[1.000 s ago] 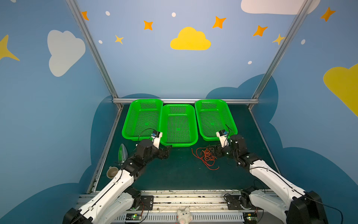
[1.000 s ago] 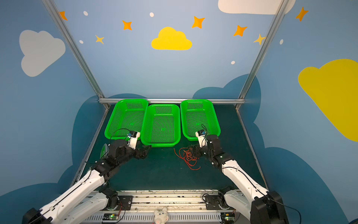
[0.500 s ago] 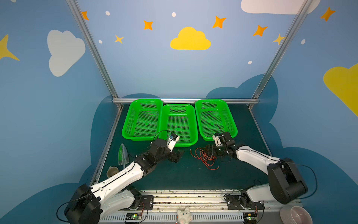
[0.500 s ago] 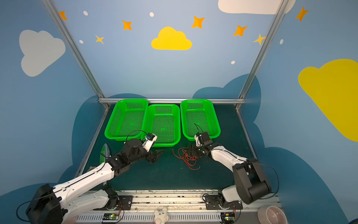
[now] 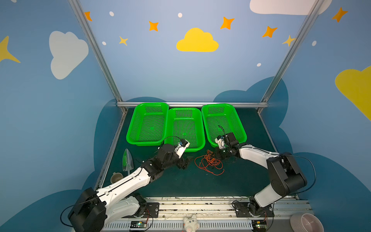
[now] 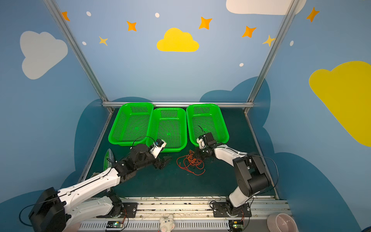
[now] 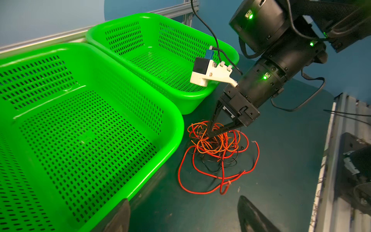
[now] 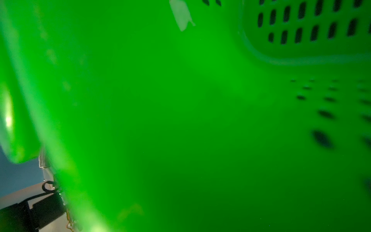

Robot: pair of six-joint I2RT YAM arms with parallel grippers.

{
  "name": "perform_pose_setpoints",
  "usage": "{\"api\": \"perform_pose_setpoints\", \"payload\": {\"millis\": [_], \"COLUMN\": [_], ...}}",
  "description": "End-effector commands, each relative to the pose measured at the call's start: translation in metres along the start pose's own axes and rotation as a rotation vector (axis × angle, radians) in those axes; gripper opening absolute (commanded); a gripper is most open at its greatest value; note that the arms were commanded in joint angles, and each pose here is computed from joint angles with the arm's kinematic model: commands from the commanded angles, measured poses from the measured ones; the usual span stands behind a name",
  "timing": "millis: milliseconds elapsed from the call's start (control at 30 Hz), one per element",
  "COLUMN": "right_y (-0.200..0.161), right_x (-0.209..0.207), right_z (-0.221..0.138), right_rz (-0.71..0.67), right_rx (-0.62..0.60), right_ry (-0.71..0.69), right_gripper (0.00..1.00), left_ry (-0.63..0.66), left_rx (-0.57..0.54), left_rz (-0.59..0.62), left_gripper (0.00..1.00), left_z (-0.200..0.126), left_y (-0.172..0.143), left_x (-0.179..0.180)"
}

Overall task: Untangle and sort cables by color
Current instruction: Untie the cable.

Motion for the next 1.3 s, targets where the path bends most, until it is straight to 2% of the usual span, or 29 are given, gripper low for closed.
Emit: {"api": "perform_pose_setpoints", "payload": {"millis": [0, 233, 433, 633, 733, 867, 1067, 1167, 1233, 1267], "right_y": [-0.01, 0.0, 0.005, 0.008, 0.009, 0.008, 0.009, 0.009, 0.009, 0.009], "right_x": [0.01, 0.036, 0.042, 0.053, 0.054, 0.057, 0.055, 0.053, 0.051, 0.05], "right_z": [-0.025, -0.077, -0.09, -0.102, -0.105, -0.108, -0.11, -0.112, -0.113, -0.112], "right_rz": [-0.052, -0.175, -0.204, -0.211, -0.204, -0.227, -0.23, -0.224, -0.22, -0.217], "right_rx": [-0.008, -0.186, -0.249, -0.286, -0.311, -0.348, -0.395, -0.398, -0.399, -0.4], "right_ry": [0.008, 0.056, 0.07, 0.119, 0.128, 0.168, 0.192, 0.193, 0.193, 0.191], "right_gripper": [0.0, 0.0, 0.0, 0.0, 0.0, 0.0, 0.0, 0.0, 0.0, 0.0], "left_ry": [-0.061, -0.174, -0.251, -0.249, -0.206, -0.192, -0.202, -0.207, -0.219, -0.221], "left_rx": [-0.016, -0.016, -0.055, -0.073, -0.119, -0.128, -0.119, -0.103, -0.087, -0.084], "left_rz": [0.053, 0.213, 0.293, 0.303, 0.283, 0.278, 0.277, 0.272, 0.289, 0.295], "left_gripper": [0.81, 0.77, 0.74, 0.74, 0.68, 0.61, 0.38, 0.2, 0.05, 0.03], "left_z": [0.006, 0.022, 0.036, 0.05, 0.056, 0.062, 0.073, 0.075, 0.074, 0.073], "left_y": [0.002, 0.008, 0.019, 0.014, 0.018, 0.02, 0.021, 0.022, 0.023, 0.024], "left_x": [-0.013, -0.049, -0.076, -0.085, -0.08, -0.078, -0.08, -0.08, -0.081, -0.081]}}
Point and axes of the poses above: each gripper's point midway between its finger pads, its own z axis out along the fingers, its own x axis along the line the jaws close on, y = z × x, the point moved 2 cm from there along -z, back along the fingers, and after that the axes turned 12 degrees about z, right-handed, at the moved point
